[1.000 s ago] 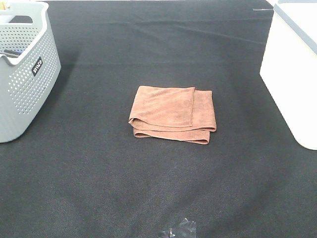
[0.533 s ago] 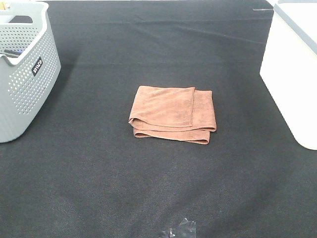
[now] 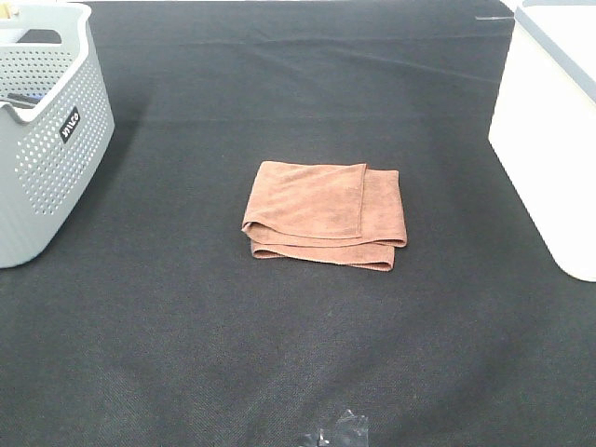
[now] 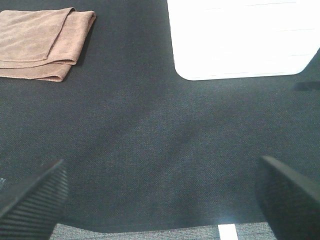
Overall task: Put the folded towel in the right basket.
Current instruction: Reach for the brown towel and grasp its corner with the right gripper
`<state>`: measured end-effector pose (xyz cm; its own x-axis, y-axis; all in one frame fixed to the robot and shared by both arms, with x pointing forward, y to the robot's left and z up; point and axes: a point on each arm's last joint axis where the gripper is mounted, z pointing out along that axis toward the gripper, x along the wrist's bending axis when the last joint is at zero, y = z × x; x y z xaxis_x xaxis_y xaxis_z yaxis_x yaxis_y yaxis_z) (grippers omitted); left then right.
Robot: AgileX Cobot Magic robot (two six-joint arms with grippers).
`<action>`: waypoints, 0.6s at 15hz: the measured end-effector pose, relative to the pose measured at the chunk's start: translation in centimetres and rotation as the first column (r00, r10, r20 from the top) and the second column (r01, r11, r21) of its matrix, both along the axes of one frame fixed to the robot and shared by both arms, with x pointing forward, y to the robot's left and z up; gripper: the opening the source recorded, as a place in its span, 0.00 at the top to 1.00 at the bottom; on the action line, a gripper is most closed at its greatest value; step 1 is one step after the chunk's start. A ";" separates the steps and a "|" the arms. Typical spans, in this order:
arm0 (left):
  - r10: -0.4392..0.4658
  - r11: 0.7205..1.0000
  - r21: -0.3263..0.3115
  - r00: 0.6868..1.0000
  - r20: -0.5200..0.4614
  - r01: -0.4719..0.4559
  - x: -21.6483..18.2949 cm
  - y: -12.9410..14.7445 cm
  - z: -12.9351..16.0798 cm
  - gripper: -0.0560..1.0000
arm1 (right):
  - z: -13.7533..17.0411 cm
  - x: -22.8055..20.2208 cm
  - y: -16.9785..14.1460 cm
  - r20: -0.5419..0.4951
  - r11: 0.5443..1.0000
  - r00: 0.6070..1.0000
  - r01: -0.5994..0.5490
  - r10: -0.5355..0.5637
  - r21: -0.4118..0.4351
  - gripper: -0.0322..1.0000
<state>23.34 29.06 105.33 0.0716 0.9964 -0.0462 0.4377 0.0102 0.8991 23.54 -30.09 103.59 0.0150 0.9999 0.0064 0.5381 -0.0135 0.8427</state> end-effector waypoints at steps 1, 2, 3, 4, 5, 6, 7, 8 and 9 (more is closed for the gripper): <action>0.000 1.000 0.000 1.000 0.000 0.000 0.0 0.0 0.0 0.01 | 0.0 0.0 0.0 0.000 1.000 1.000 0.000 0.000 0.000 0.03; 0.000 1.000 0.000 1.000 0.000 0.000 0.0 0.0 0.0 0.01 | 0.0 0.0 0.0 0.000 1.000 1.000 0.000 0.000 0.000 0.03; 0.000 1.000 0.000 1.000 0.000 0.000 0.0 0.0 0.0 0.01 | 0.0 0.0 0.0 0.000 1.000 1.000 0.000 0.000 0.000 0.03; 0.000 1.000 0.000 1.000 0.000 0.000 0.0 0.0 0.0 0.01 | 0.0 0.0 0.0 0.000 1.000 1.000 0.000 0.000 0.000 0.03; 0.000 1.000 0.000 1.000 0.000 0.000 0.0 0.0 0.0 0.01 | 0.0 0.0 0.0 0.000 1.000 1.000 0.000 0.000 0.000 0.03; 0.000 1.000 0.000 1.000 0.000 0.000 0.0 0.0 0.0 0.01 | 0.0 0.0 0.0 0.000 1.000 1.000 0.000 0.000 0.000 0.03; 0.000 1.000 0.000 1.000 0.000 0.000 0.0 0.0 0.0 0.01 | 0.0 0.0 0.0 0.000 1.000 1.000 0.000 0.000 0.000 0.03; 0.000 1.000 0.000 1.000 0.000 0.000 0.0 0.0 0.0 0.01 | 0.0 0.0 0.0 0.000 1.000 1.000 0.000 0.000 0.000 0.03; 0.000 1.000 0.000 1.000 0.000 0.000 0.0 0.0 0.0 0.01 | 0.0 0.0 0.0 0.000 1.000 1.000 0.000 0.000 0.000 0.03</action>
